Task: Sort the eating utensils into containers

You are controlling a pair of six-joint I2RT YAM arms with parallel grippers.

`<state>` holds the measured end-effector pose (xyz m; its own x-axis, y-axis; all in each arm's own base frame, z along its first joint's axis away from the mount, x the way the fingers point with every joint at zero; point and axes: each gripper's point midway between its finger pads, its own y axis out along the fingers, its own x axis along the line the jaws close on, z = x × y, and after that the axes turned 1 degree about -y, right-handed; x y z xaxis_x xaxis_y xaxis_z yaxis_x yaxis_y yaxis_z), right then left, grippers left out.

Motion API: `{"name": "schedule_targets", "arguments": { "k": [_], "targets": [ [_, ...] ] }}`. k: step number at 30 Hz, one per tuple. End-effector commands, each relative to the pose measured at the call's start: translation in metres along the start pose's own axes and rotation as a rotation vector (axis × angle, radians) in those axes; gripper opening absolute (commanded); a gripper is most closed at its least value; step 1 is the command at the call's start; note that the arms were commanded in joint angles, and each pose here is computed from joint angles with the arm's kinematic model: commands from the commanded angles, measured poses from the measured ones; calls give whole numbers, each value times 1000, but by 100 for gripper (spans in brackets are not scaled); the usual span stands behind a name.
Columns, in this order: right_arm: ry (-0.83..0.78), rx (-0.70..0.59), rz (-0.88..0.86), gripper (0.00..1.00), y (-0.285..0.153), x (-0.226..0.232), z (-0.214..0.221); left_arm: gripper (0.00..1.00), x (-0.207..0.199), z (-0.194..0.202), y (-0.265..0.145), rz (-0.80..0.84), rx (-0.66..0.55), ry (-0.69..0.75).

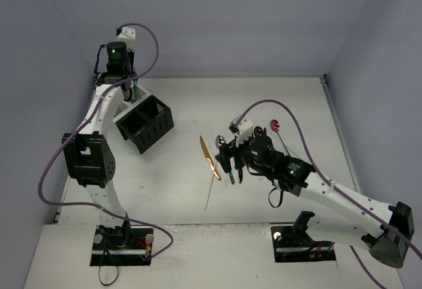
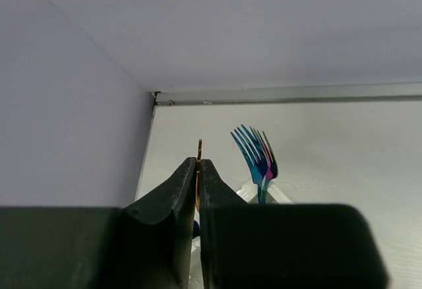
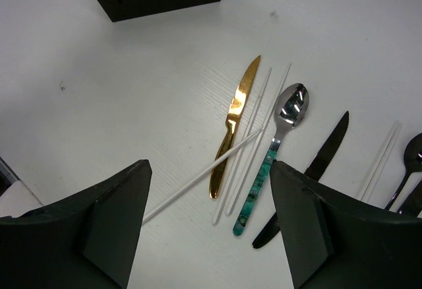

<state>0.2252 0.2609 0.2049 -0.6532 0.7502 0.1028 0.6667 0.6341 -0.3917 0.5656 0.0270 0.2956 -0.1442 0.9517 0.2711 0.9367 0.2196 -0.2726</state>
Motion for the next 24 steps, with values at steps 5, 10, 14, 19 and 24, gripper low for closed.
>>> {"name": "schedule_targets", "arguments": {
  "k": [5, 10, 14, 19, 24],
  "targets": [
    [76, -62, 50, 70, 1, -14, -13, 30, 18, -27, -14, -58, -105, -103],
    [139, -62, 125, 69, -3, -34, -9, 53, 20, -42, -48, -22, -106, -169],
    [187, -48, 216, 70, -7, -54, -1, 64, 3, -47, -91, 54, -52, -267],
    [232, -22, 315, 69, -10, -76, 10, 67, -52, -26, -151, 181, 49, -295],
    [269, 33, 359, 68, -10, -84, 28, 68, -124, 22, -209, 361, 189, -376]
  ]
}}
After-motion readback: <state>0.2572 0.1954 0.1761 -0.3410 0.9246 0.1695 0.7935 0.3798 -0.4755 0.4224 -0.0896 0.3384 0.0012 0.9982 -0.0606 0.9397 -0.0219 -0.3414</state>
